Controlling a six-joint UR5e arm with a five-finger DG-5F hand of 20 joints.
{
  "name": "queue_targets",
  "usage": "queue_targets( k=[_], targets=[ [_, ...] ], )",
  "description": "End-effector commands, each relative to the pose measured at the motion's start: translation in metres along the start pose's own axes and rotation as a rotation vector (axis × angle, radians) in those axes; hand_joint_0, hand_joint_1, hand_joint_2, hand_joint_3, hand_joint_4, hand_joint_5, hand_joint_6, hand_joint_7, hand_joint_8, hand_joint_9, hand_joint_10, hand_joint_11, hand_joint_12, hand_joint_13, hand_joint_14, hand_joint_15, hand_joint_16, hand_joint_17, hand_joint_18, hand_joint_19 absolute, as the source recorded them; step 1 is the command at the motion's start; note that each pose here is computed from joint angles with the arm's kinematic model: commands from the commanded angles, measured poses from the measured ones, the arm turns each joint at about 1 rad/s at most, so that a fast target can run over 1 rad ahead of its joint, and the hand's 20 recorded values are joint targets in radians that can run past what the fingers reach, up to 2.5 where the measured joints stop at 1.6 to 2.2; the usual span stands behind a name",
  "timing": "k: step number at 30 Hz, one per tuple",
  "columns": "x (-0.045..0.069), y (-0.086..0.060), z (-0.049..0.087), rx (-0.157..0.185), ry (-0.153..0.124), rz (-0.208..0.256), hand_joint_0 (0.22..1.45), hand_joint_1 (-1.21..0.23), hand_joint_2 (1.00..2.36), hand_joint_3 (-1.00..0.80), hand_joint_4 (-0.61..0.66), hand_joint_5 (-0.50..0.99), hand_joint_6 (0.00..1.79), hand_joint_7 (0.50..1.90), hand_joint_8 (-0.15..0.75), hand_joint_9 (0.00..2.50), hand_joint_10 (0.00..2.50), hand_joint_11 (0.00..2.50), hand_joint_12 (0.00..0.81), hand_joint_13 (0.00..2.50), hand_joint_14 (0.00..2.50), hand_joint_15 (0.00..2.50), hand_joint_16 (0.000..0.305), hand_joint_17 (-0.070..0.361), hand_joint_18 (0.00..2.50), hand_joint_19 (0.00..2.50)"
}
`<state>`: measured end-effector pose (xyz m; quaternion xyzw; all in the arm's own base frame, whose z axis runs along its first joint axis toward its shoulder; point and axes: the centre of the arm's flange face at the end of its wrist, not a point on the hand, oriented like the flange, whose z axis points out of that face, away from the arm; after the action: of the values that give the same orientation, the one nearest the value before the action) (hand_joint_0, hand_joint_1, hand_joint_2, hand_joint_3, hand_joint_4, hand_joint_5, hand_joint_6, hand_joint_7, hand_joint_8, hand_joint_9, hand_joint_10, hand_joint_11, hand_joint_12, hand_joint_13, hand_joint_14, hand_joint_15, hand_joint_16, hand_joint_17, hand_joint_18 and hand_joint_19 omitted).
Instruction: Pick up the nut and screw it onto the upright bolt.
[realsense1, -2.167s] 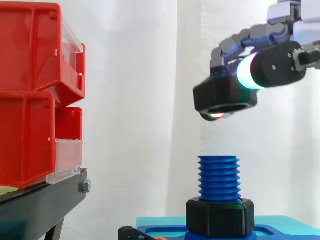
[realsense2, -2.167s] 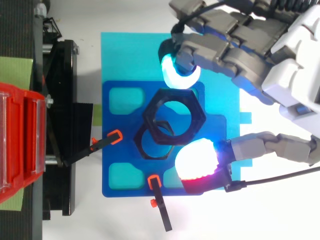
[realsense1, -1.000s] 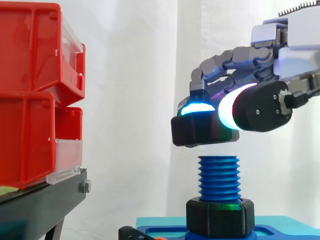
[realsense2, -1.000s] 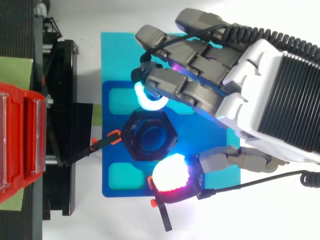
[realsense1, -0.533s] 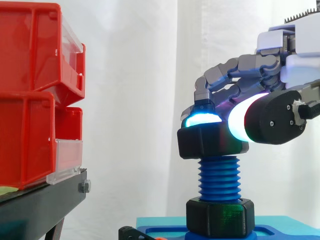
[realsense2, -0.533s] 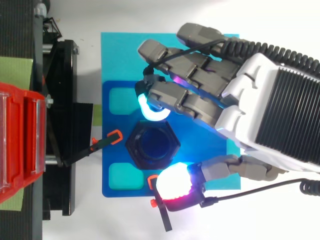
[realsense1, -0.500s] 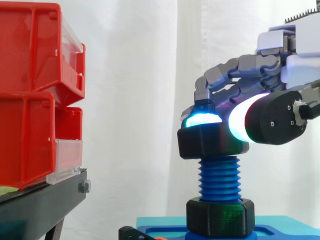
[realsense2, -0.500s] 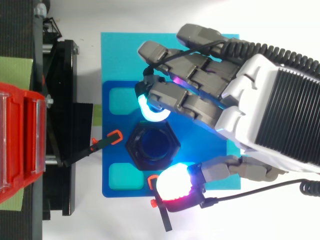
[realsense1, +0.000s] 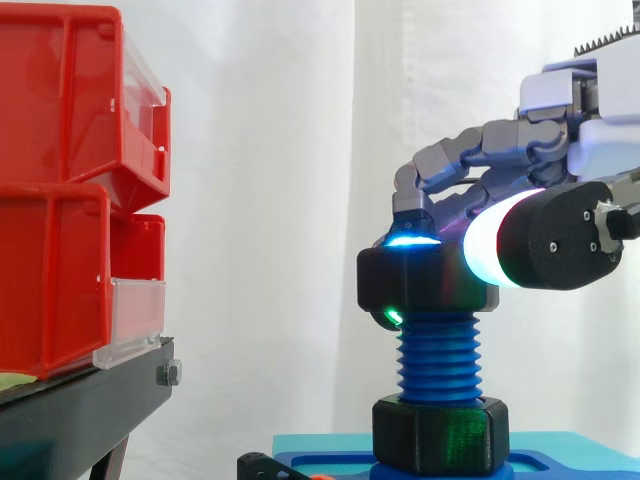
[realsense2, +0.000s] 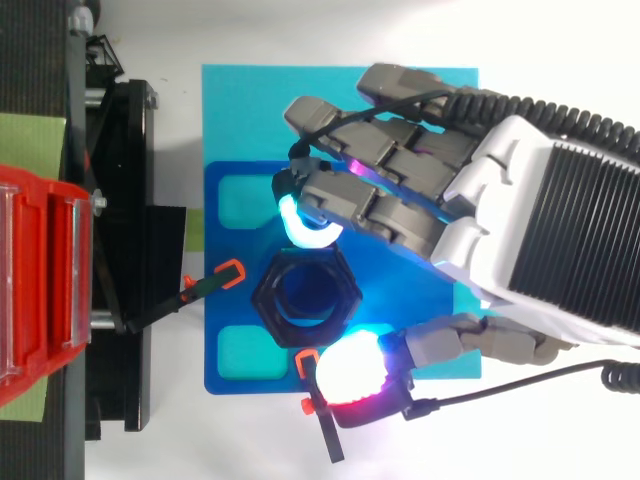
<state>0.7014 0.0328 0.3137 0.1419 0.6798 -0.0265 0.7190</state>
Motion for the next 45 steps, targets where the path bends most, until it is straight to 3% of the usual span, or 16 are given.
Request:
queue_targets(
  k=[1, 22, 45],
  targets=[
    [0.000, -0.003, 0.000, 0.005, 0.009, -0.003, 0.56, -0.53, 1.00, -0.50, 0.20, -0.16, 0.52, 1.25, 0.237, 0.59, 0.00, 0.00, 0.241, 0.69, 0.00, 0.01, 0.032, 0.072, 0.53, 0.14],
    [0.002, -0.003, -0.001, -0.008, 0.016, -0.004, 0.56, -0.52, 1.00, -0.49, 0.21, -0.15, 0.52, 1.25, 0.237, 0.61, 0.00, 0.00, 0.239, 0.71, 0.00, 0.02, 0.032, 0.071, 0.54, 0.15],
    [0.003, -0.015, 0.000, -0.003, 0.040, -0.019, 0.56, -0.52, 1.00, -0.49, 0.20, -0.15, 0.51, 1.26, 0.238, 0.64, 0.00, 0.01, 0.233, 0.72, 0.00, 0.02, 0.032, 0.071, 0.55, 0.15]
  ],
)
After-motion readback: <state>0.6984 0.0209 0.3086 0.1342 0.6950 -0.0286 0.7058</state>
